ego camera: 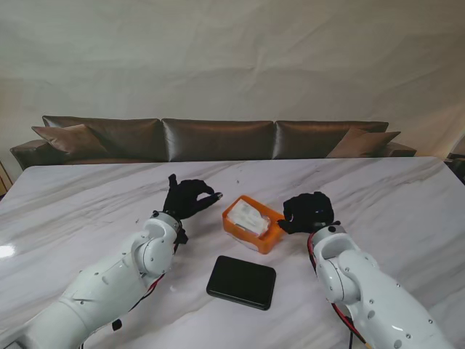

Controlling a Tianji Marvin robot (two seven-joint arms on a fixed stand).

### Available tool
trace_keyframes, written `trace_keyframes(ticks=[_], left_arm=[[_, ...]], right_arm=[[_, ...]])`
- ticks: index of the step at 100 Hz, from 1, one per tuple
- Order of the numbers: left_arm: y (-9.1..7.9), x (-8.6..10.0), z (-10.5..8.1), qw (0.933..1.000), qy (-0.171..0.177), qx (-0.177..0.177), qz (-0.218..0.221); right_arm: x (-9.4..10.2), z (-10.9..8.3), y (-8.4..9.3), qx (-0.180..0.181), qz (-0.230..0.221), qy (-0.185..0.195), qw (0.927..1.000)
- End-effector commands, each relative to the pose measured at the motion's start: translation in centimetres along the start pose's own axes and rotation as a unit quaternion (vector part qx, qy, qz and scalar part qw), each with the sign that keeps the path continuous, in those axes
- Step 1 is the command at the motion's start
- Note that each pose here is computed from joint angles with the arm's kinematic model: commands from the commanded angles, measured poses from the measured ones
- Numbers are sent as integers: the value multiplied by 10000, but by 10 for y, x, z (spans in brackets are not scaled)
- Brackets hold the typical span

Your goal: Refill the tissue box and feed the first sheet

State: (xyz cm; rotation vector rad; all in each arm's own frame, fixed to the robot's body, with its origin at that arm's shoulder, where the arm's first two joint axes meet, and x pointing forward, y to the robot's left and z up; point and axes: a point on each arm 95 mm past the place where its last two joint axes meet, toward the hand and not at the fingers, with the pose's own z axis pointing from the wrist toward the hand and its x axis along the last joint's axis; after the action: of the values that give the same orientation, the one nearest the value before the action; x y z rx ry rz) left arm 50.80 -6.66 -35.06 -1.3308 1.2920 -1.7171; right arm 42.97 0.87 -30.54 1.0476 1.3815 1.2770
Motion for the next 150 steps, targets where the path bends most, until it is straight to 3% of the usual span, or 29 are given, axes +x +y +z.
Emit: trace_keyframes(ticks=[1, 25, 70, 116, 150], left_arm=[[4, 10, 5, 9999, 43, -117, -84], [18, 19, 15, 9987, 100, -499, 31], [41, 27, 19, 9980, 122, -617, -112], [51, 29, -8, 9969, 164, -712, -294], [49, 35, -28, 9965, 118, -731, -378]], right_arm=[[4, -9, -10, 206, 163, -165, 9995], [10, -15, -21, 360, 841, -788, 9927], [24, 2, -38, 635, 1325, -651, 9870], [39, 36, -41, 632, 1532, -464, 9851], [43, 48, -43, 705, 1636, -414, 9831]])
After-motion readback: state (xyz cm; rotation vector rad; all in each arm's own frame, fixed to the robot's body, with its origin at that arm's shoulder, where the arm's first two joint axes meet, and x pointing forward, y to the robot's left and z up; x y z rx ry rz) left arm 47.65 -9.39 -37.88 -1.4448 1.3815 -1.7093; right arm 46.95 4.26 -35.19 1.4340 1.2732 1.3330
